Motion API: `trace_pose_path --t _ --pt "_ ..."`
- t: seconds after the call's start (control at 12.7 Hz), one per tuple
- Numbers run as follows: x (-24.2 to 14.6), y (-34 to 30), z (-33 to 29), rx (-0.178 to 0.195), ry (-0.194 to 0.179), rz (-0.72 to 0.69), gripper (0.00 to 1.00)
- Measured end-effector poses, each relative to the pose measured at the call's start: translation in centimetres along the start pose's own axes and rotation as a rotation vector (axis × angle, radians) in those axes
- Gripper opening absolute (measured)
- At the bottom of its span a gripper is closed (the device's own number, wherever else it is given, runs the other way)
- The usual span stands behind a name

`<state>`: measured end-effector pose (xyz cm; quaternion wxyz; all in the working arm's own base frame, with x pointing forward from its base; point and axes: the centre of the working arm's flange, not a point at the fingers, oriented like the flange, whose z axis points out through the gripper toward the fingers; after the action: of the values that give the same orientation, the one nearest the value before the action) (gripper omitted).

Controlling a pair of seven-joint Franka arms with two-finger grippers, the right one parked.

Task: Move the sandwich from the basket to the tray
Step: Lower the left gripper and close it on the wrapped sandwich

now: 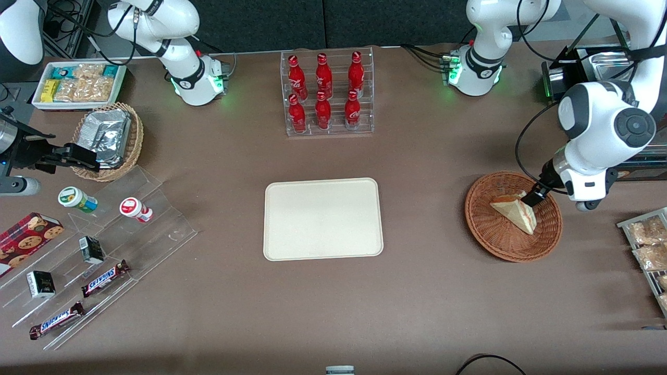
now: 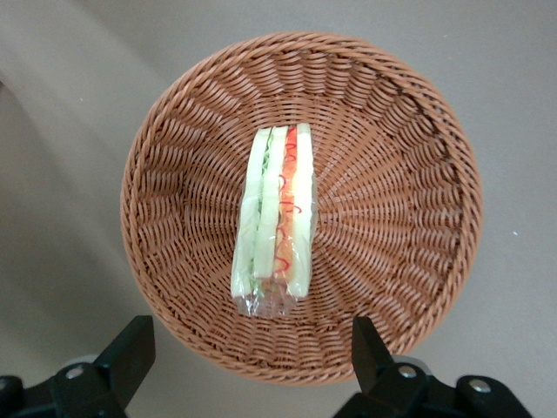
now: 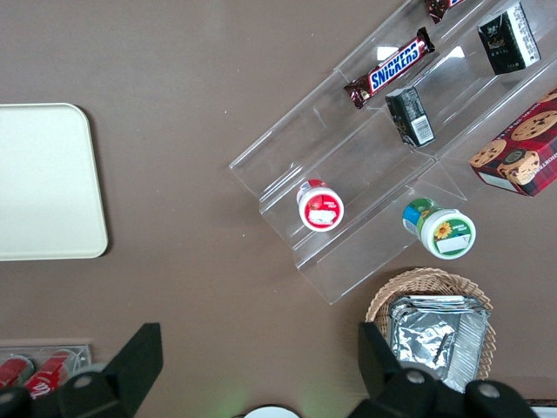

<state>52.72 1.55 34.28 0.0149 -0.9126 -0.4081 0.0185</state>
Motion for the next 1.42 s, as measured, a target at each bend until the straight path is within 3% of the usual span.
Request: trace_pose_path --t 0.47,1.11,1.34,1.42 --pt "-0.4 -0.6 4.3 -0.028 0.024 -0.014 1.00" --pt "-0.3 -0.5 7.9 -0.033 0.028 -0.051 1.00" --pt "-0.2 -0.4 8.8 -0.039 0.032 -0.078 0.96" --pt "-0.1 -0.4 9.0 -0.039 0.032 -0.087 0.86"
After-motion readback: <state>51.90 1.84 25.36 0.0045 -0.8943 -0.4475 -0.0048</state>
